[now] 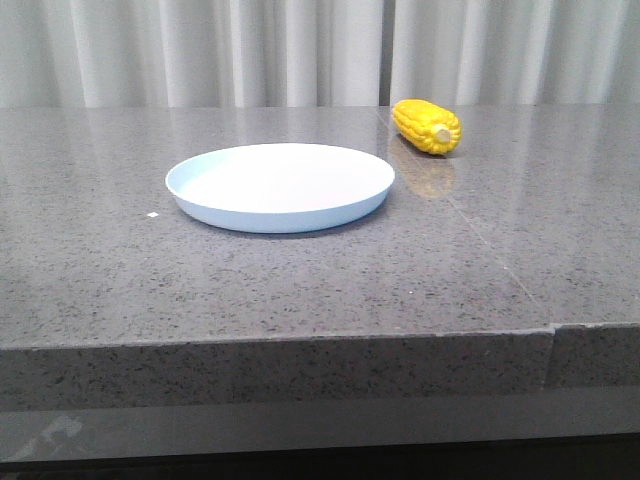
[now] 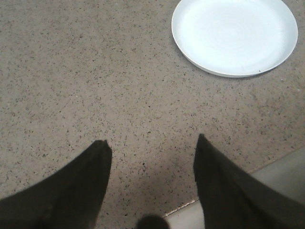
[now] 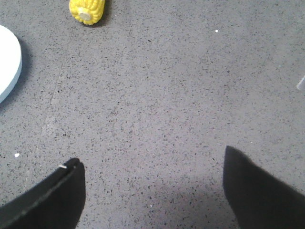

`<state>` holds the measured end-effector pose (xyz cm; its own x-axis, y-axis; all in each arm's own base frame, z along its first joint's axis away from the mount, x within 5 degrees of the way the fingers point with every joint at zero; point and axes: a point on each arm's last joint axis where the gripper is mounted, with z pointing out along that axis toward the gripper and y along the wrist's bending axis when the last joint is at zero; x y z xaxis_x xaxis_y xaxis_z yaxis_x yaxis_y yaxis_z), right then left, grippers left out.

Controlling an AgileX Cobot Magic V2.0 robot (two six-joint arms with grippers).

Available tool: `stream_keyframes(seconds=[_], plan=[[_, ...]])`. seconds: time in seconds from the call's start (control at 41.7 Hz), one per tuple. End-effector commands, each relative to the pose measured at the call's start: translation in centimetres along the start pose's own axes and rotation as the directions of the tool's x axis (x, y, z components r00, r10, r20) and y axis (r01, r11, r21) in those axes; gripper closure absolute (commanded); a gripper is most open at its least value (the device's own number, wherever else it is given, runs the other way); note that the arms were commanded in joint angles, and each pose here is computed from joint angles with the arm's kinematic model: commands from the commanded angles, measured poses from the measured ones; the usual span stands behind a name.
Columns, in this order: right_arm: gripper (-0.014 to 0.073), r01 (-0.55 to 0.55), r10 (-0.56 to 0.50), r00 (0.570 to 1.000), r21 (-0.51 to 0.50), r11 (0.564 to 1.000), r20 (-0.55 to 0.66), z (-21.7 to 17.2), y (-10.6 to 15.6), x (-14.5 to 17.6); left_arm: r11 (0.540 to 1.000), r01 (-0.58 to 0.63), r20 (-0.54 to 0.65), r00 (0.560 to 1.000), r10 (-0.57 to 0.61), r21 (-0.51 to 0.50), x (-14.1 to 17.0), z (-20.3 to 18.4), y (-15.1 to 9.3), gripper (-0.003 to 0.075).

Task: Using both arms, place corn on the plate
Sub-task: 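Lift the left gripper away from the plate and withdraw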

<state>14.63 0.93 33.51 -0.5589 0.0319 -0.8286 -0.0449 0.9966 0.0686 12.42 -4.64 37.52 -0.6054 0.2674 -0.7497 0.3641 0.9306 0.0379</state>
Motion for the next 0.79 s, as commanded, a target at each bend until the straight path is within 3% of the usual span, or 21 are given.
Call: stream_keyframes(seconds=[0.0, 0.288, 0.432, 0.768], plan=[[-0.002, 0.005, -0.005, 0.995, 0.004, 1.0, 0.1, -0.6, 0.0, -1.6, 1.0, 0.007, 0.115, 0.993, -0.008, 0.003, -0.5, -1.3, -0.1, 0.0344], [-0.002, 0.008, -0.008, 0.997, -0.001, 1.0, 0.07, 0.3, 0.1, -1.8, 1.0, 0.008, 0.126, 0.992, -0.008, 0.003, -0.4, -1.6, 0.0, 0.0344], [-0.0023, 0.034, -0.034, 0.999, -0.03, 0.999, -0.009, 1.3, 0.7, -2.5, 1.0, 0.008, 0.126, 0.992, -0.008, 0.003, -0.4, -1.6, 0.0, 0.0344], [-0.002, 0.09, -0.098, 0.991, -0.084, 0.992, -0.088, 4.8, 2.4, -6.6, 1.0, 0.008, 0.126, 0.992, -0.008, 0.003, -0.4, -1.6, 0.0, 0.0344]])
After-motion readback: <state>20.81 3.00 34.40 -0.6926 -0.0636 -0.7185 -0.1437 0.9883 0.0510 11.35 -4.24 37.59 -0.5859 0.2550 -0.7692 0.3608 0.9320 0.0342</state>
